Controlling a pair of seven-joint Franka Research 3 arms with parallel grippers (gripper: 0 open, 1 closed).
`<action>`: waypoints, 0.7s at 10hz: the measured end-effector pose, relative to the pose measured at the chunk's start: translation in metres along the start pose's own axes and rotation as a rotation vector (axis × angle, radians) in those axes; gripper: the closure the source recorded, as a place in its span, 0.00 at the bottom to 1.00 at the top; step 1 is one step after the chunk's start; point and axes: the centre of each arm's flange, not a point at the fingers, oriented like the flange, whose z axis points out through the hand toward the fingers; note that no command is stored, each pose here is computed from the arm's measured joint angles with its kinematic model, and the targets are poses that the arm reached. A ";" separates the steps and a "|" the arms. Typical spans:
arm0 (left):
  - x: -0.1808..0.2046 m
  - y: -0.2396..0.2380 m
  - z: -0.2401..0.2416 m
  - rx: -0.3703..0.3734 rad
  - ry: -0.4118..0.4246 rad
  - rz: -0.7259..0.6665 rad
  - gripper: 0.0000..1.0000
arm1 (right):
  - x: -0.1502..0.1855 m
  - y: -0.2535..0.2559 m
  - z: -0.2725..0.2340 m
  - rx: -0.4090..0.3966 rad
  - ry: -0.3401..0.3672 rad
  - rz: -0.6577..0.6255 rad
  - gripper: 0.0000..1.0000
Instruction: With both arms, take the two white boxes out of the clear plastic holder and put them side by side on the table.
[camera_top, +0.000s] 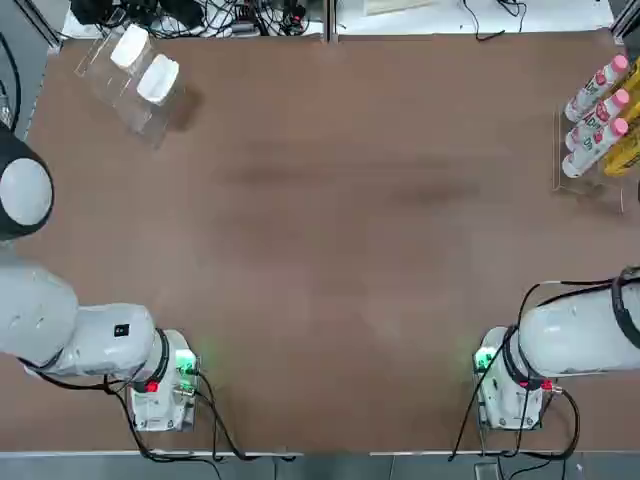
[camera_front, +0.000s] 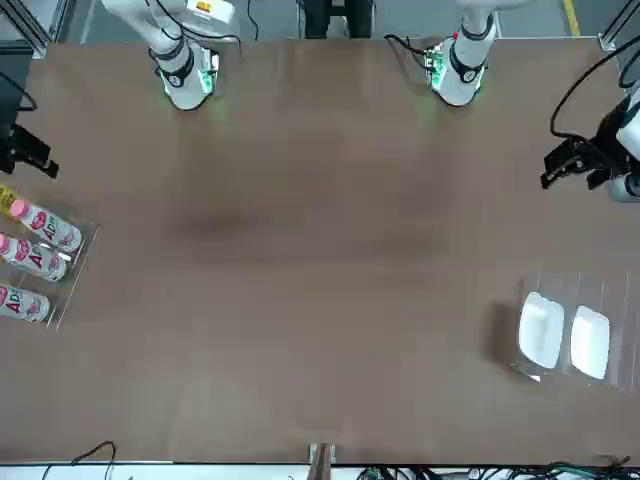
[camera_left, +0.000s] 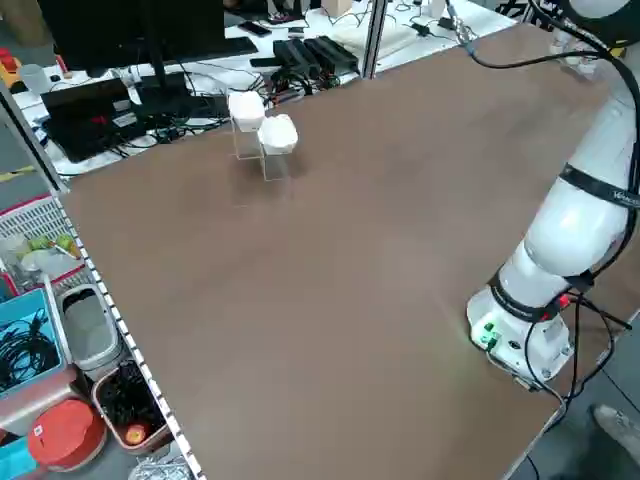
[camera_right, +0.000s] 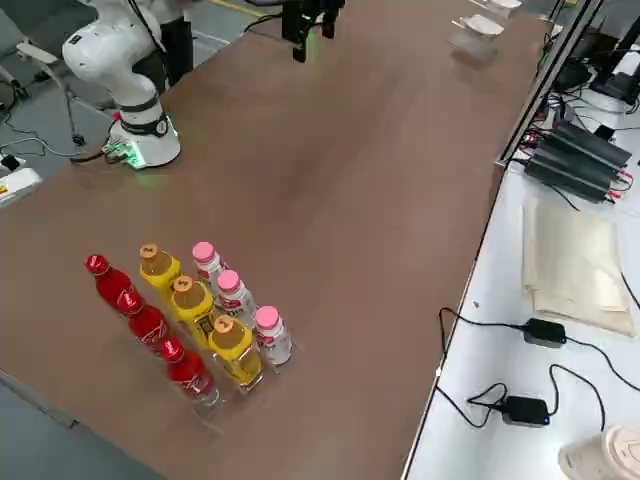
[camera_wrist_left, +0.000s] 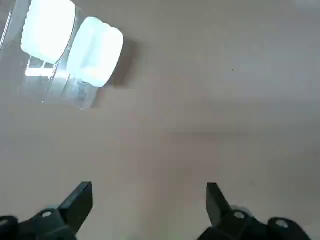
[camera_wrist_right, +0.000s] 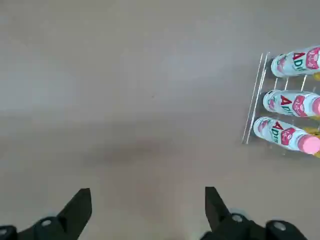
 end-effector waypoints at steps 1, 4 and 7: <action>0.000 0.000 0.000 0.000 -0.003 -0.001 0.00 | 0.003 0.000 0.002 0.000 0.014 -0.001 0.00; 0.016 -0.022 0.034 0.006 -0.062 -0.036 0.00 | 0.011 -0.001 0.006 0.000 0.044 -0.007 0.00; 0.069 -0.040 0.110 0.101 -0.054 -0.012 0.00 | 0.013 -0.016 0.012 -0.001 0.035 -0.062 0.00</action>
